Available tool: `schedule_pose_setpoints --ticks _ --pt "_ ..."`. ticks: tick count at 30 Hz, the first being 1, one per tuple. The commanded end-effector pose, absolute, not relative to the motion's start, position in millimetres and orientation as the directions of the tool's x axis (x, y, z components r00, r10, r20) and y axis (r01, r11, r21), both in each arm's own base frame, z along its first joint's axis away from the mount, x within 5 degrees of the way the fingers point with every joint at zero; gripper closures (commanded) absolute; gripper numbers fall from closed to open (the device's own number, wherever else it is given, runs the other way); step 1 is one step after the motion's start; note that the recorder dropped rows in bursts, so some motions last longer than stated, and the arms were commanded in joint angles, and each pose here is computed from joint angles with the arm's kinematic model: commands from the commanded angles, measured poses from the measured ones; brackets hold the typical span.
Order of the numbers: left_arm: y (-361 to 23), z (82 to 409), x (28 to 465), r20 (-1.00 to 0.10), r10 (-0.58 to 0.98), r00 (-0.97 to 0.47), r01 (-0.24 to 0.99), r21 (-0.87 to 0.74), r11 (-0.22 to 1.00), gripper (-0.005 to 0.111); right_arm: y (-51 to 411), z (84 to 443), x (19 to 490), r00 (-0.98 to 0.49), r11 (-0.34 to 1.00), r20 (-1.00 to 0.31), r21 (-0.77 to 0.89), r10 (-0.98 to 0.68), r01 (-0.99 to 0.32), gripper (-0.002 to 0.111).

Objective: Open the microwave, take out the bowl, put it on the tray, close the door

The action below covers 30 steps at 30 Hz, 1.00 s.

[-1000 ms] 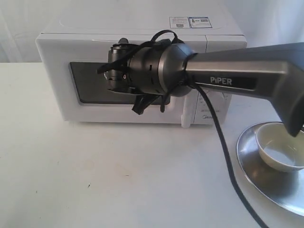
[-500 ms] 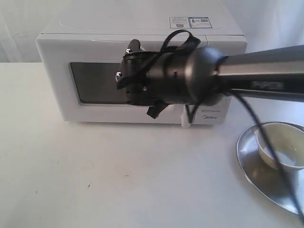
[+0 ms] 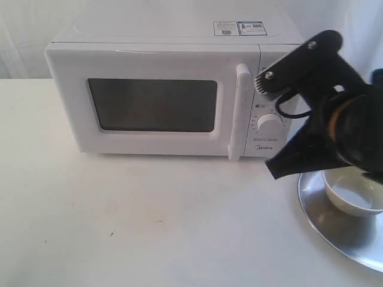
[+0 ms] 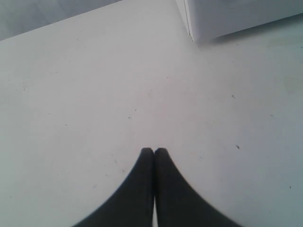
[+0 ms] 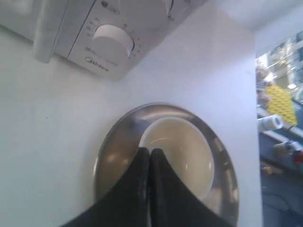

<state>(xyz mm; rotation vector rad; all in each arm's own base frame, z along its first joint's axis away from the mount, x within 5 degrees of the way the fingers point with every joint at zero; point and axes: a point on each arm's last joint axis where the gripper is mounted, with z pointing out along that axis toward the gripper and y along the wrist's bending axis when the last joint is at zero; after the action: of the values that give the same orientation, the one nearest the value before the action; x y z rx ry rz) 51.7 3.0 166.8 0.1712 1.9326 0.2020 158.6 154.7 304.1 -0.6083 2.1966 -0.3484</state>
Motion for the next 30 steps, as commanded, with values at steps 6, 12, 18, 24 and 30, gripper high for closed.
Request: schedule_pose_setpoints --ticks 6,12,18,24,30 --pt "2.6 166.3 51.6 -0.910 0.209 -0.357 0.025 0.215 0.976 0.107 130.2 325.3 137.9 -0.583 0.921 -0.715 -0.258 -0.386 -0.292 0.108" --pt "2.6 166.3 51.6 -0.910 0.209 -0.357 0.025 0.215 0.976 0.107 126.2 329.1 135.4 -0.576 0.925 -0.727 -0.246 -0.373 -0.289 0.108" --pt "2.6 166.3 51.6 -0.910 0.209 -0.357 0.025 0.215 0.976 0.107 99.0 329.2 113.4 -0.519 0.905 -0.850 0.146 -0.092 -0.400 0.108" --pt "2.6 166.3 51.6 -0.910 0.209 -0.357 0.025 0.215 0.976 0.107 37.7 305.0 73.3 -0.220 0.690 -0.798 0.597 0.561 -0.408 0.108" --pt "2.6 166.3 51.6 -0.910 0.209 -0.357 0.025 0.215 0.976 0.107 24.7 244.2 66.4 -0.228 0.564 -0.622 0.779 0.749 -0.274 0.108"
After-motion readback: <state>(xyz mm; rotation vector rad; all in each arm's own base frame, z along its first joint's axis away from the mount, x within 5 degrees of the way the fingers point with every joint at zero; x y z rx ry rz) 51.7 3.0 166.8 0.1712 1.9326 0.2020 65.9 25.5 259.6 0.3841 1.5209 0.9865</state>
